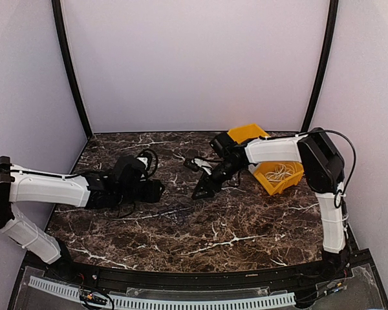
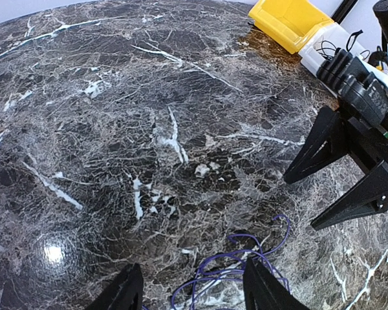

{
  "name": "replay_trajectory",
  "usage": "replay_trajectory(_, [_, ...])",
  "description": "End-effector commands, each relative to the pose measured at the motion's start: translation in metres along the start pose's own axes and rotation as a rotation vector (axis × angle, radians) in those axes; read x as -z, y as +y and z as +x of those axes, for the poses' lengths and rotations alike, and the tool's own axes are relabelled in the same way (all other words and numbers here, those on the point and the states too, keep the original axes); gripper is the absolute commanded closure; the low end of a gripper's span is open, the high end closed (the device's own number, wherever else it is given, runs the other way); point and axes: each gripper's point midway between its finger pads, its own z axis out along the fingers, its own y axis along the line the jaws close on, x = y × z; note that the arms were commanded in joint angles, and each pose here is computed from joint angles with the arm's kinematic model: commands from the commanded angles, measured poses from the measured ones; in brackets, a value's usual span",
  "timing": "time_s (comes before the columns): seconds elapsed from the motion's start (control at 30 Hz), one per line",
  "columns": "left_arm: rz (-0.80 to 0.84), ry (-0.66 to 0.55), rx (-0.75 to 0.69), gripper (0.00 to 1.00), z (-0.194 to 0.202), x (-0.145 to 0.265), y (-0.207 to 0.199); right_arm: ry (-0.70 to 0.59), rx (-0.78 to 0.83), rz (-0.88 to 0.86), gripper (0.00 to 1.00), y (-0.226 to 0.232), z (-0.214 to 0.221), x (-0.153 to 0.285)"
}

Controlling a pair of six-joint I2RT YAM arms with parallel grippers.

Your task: Untangle the cables

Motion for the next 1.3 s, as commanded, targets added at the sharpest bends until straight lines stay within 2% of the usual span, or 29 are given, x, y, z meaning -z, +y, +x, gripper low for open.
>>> replay_trajectory(0.0, [0.023,-0.021,-0.004,0.44,-0.005,-0.003,-0.004,0.008,-0.017,-0.026,0.44,-0.003,-0.005,-0.012])
replay_trajectory(0.07, [0.028,-0.015,-0.017,0.44,-0.003,-0.006,-0.005,0.025,-0.026,-0.043,0.45,-0.003,0.001,-0.021])
replay_trajectory(0.13, [0.035,-0.007,-0.03,0.44,-0.002,-0.008,-0.006,0.049,-0.04,-0.067,0.5,-0.004,0.006,-0.03])
replay_trajectory(0.27, [0.091,-0.002,-0.063,0.44,0.0,-0.011,-0.017,0.067,-0.053,-0.116,0.73,0.0,0.003,-0.035])
replay_trajectory(0.37, [0.138,-0.014,-0.08,0.44,-0.001,-0.012,-0.025,0.054,-0.047,-0.152,0.83,0.011,-0.006,-0.027])
replay_trajectory(0.47, [0.161,-0.016,-0.113,0.45,0.001,-0.014,-0.028,0.036,-0.043,-0.184,1.0,0.022,-0.014,-0.018])
replay_trajectory(0.6, [0.258,-0.034,-0.171,0.46,0.0,-0.009,-0.045,0.017,-0.015,-0.203,1.0,0.039,-0.028,-0.001])
replay_trajectory(0.73, [0.416,-0.136,-0.257,0.43,-0.003,0.015,-0.068,-0.039,0.052,-0.153,1.0,0.053,-0.059,0.031])
replay_trajectory(0.9, [0.499,-0.253,-0.368,0.37,-0.008,0.037,-0.087,-0.116,0.099,-0.17,1.0,0.077,-0.097,0.064])
replay_trajectory(1.07, [0.497,-0.42,-0.412,0.36,-0.033,0.044,-0.098,-0.138,0.13,-0.215,1.0,0.086,-0.118,0.074])
replay_trajectory(1.27, [0.409,-0.551,-0.447,0.36,-0.06,0.025,-0.101,-0.178,0.143,-0.244,1.0,0.1,-0.134,0.09])
